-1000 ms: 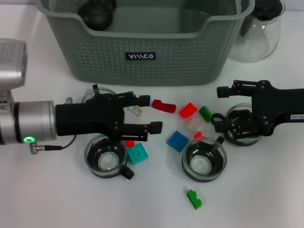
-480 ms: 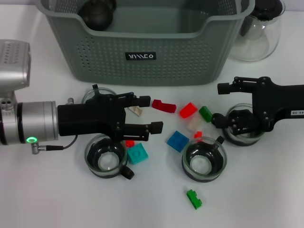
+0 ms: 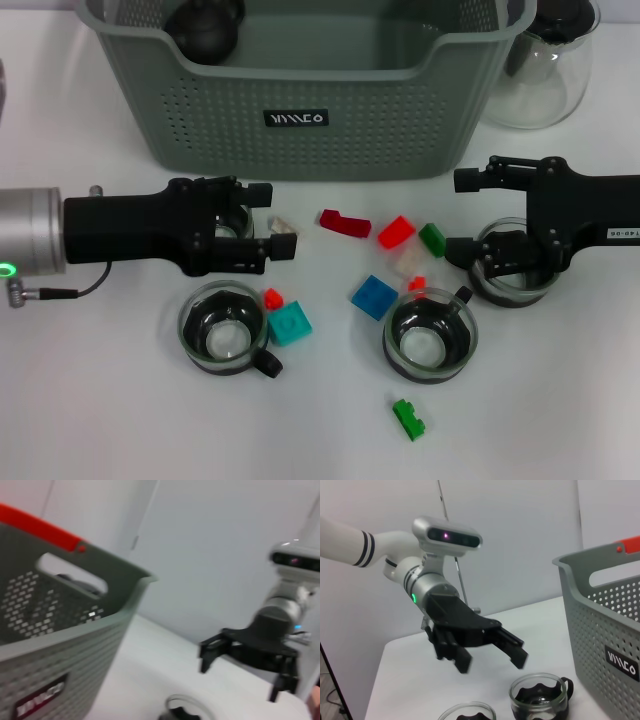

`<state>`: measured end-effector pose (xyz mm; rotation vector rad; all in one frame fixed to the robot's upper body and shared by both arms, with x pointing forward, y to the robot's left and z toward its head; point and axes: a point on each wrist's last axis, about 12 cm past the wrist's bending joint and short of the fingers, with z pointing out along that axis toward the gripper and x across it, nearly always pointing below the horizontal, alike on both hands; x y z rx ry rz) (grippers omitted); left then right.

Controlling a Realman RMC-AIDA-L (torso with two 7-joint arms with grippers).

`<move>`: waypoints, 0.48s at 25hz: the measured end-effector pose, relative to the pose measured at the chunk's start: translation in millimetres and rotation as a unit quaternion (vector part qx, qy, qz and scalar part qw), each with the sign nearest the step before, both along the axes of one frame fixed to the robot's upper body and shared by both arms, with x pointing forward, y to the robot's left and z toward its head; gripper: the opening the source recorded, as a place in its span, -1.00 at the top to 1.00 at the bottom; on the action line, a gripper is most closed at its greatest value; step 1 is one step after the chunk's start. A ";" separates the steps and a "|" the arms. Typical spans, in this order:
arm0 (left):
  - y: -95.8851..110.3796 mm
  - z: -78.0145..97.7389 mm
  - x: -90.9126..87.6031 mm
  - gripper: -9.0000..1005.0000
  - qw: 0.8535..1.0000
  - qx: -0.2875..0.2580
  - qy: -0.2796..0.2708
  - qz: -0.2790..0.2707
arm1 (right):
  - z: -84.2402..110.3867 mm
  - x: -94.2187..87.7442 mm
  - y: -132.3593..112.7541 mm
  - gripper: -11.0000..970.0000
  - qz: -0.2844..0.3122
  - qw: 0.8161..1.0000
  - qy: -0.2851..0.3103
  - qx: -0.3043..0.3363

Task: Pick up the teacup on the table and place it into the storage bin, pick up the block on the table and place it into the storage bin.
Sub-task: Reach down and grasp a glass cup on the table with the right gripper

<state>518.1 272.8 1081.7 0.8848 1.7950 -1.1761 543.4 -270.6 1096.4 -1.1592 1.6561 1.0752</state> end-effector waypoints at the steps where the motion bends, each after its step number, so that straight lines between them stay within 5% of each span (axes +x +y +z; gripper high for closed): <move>1: 0.7 1.7 -1.3 -0.74 1.000 -0.003 -0.002 -0.006 | 0.5 0.1 -0.3 -0.94 0.000 1.000 0.002 -0.001; 12: -2.2 2.7 -6.0 -0.74 1.000 -0.013 -0.013 -0.024 | 39.2 20.7 -24.4 -0.94 -0.014 0.987 0.068 -0.143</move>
